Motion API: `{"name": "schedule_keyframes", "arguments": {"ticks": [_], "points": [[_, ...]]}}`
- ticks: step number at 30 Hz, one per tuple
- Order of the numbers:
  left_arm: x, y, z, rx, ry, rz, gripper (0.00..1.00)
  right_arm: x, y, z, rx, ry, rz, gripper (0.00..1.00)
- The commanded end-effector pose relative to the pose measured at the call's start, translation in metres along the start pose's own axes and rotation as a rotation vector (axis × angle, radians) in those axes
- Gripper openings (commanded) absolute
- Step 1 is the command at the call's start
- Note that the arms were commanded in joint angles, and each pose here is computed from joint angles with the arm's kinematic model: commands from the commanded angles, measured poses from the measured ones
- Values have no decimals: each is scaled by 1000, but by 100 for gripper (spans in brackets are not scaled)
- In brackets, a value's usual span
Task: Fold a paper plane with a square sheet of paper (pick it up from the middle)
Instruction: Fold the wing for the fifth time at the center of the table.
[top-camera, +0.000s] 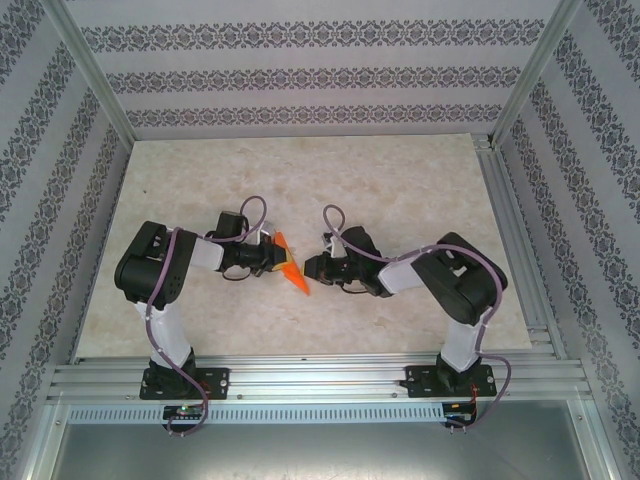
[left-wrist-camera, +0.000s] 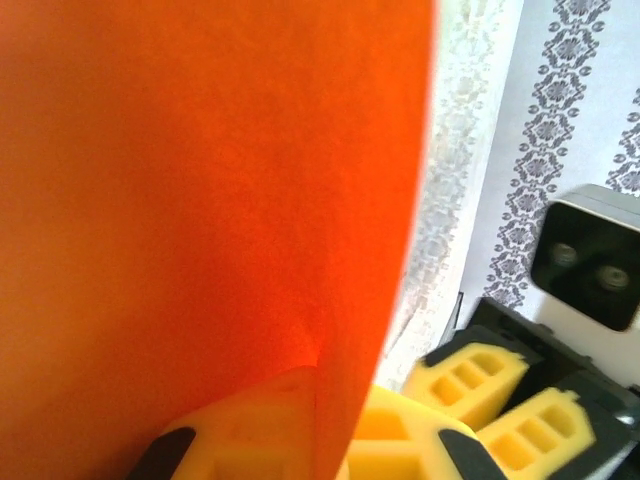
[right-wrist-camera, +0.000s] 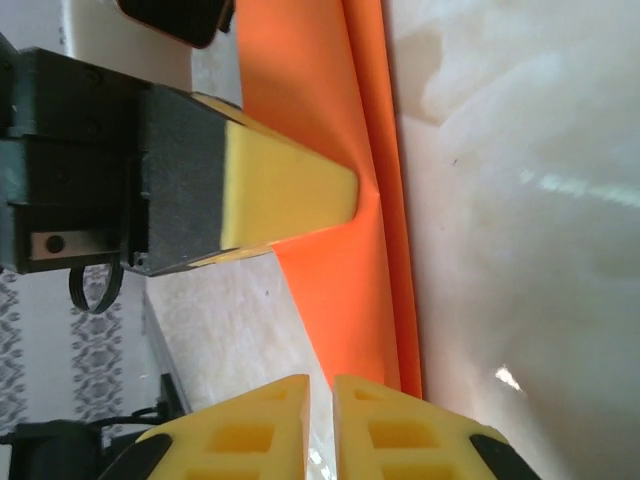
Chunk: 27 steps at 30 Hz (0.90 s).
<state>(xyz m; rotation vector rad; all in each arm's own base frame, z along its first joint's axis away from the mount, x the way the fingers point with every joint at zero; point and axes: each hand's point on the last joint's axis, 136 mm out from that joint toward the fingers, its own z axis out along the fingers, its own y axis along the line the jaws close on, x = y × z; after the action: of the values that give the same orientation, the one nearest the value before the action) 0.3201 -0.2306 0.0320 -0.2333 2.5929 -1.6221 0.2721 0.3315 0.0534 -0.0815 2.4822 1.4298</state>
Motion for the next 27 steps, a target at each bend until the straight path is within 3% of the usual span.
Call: {"name": "schedule_keyframes", "arguments": {"ticks": [1,7,12,27], "points": [[-7,-25,5,49,-29,46,0,-3,-23,-25,170,-18,-84,15],[-12,-48,37,104,-53,58,0,-4,-37,-55,232,-38,-78,16],[-11,-66,58,128,-54,114,0,1,-26,-58,160,-26,-70,15],[4,-30,59,123,-49,202,0,3,-28,-52,131,-28,-31,15]]}}
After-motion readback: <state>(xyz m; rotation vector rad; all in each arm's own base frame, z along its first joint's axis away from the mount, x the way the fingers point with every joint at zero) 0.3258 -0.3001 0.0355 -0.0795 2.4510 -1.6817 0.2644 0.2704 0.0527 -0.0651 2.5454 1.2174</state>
